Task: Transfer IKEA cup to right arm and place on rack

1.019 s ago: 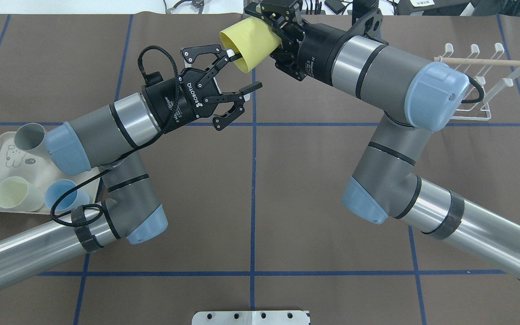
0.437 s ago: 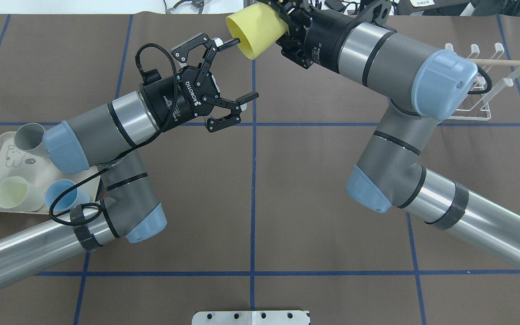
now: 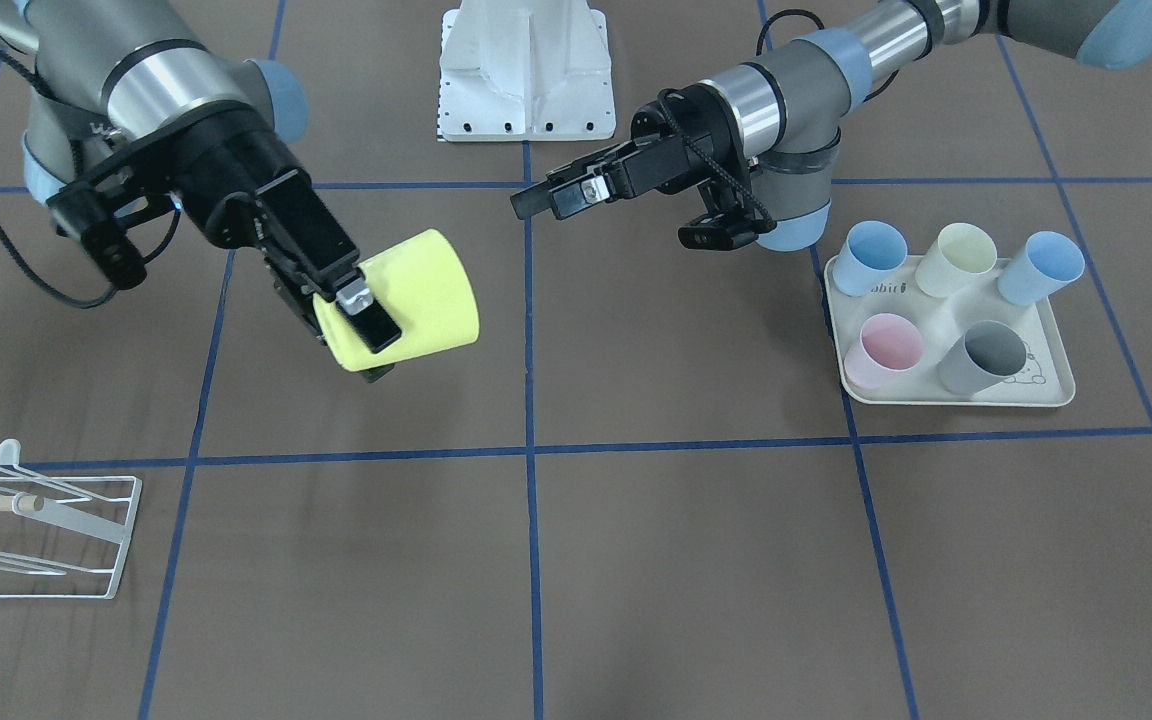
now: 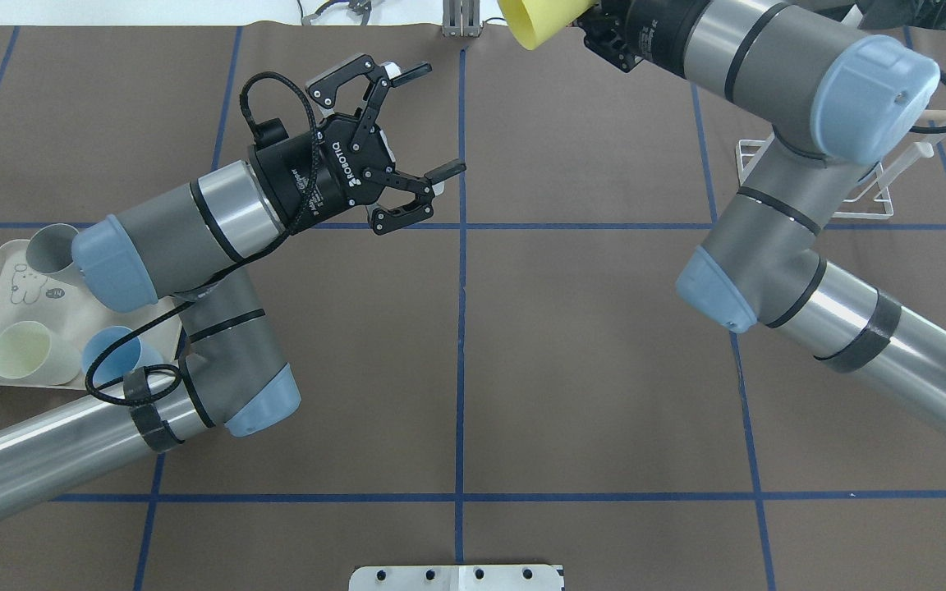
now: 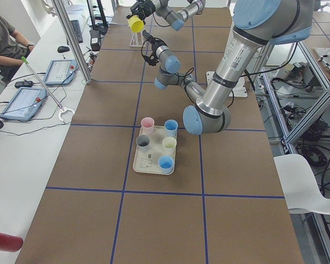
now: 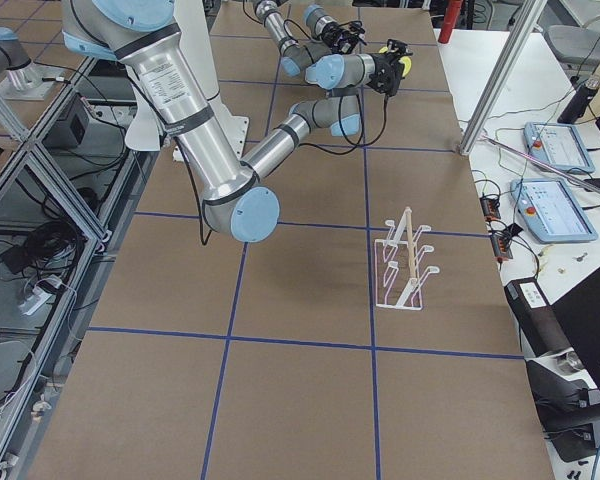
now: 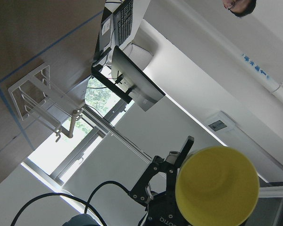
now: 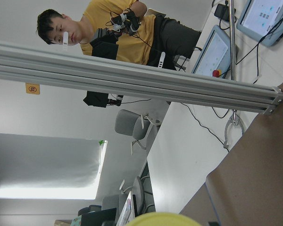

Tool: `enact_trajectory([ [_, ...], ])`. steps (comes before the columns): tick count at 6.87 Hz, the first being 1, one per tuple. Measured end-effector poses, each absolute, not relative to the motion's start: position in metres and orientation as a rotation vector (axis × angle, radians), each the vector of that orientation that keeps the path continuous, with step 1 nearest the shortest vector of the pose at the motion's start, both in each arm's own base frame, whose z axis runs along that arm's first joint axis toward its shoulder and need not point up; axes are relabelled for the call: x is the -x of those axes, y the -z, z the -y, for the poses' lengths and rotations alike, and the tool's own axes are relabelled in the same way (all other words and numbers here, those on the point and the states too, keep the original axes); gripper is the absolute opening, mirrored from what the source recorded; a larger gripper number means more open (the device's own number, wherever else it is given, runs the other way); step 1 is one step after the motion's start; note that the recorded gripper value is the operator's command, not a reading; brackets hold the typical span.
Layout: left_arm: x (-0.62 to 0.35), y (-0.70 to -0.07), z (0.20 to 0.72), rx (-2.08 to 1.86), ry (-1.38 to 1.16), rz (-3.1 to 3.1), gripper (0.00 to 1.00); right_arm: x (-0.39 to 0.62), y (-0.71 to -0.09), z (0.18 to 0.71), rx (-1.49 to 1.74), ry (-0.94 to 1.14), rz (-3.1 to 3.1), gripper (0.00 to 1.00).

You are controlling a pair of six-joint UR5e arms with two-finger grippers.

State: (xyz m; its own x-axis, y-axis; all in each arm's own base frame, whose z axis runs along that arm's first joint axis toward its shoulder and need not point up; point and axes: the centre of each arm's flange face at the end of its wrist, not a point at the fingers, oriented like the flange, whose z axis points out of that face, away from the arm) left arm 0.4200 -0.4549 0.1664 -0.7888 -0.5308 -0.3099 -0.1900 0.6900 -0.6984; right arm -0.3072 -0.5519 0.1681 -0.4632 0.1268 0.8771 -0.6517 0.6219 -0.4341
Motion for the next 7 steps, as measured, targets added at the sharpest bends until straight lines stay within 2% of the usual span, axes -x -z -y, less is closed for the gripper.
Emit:
enact_trajectory([
  [1, -0.412, -0.167, 0.463, 0.526, 0.921, -2.406, 1.0, 0.282, -0.194, 0.57, -0.469, -1.0, 1.779, 0.0],
  [3, -0.401, -0.168, 0.474, 0.359, 0.89, -2.403, 1.0, 0.225, -0.258, 0.593, -0.584, -0.922, 1.598, 0.0],
  [7, -0.4, -0.157, 0.474, 0.132, 0.819, -2.299, 1.0, 0.12, -0.395, 0.565, -0.817, -0.639, 1.166, 0.0],
])
